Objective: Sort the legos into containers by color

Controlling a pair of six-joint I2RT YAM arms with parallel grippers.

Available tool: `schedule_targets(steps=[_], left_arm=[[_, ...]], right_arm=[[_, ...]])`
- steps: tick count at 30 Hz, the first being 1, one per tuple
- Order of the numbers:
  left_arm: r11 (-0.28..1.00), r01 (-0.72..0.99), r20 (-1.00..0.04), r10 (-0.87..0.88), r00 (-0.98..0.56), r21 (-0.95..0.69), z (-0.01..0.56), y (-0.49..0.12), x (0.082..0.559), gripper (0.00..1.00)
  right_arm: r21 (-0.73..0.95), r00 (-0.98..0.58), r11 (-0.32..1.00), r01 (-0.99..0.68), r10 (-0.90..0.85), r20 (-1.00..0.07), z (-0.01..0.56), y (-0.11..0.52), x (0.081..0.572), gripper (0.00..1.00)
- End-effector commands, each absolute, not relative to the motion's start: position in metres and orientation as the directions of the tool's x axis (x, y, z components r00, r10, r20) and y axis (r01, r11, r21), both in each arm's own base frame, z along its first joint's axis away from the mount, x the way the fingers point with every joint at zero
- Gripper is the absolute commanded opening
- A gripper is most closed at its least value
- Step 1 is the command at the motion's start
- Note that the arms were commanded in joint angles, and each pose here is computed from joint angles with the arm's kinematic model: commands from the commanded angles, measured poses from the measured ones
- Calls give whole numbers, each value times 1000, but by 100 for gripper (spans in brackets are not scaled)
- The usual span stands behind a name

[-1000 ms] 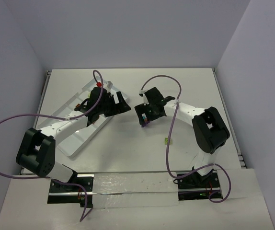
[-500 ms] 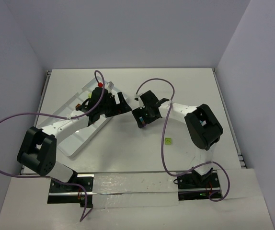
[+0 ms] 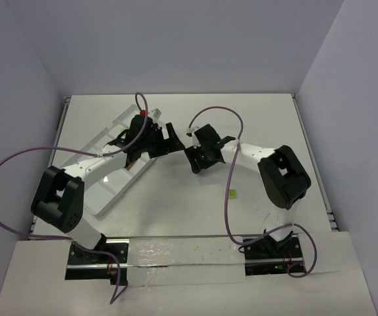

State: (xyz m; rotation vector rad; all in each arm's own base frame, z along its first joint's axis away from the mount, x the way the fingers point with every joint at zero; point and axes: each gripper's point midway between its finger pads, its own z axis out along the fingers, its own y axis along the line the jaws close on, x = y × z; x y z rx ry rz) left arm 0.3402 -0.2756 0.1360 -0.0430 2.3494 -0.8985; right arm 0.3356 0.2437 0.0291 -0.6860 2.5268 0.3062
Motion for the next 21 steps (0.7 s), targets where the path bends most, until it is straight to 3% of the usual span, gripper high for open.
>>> schedule_targets(steps=[1,11,21], left_arm=[[710,202,-490,-225,-842,-674,147,-299,345,99],[515,163,-369,-329,-869,-841,165,-272,358,99],[352,293,-347,-98,-933,-889,168,-297,321,97]], right_arm=[[130,-645,805,-578,-354,-677,89,263,335,51],[199,-550,726,-658,-283,-786,135,275,309,51],[215,-503,678,-703,-259,-825,158,284,302,51]])
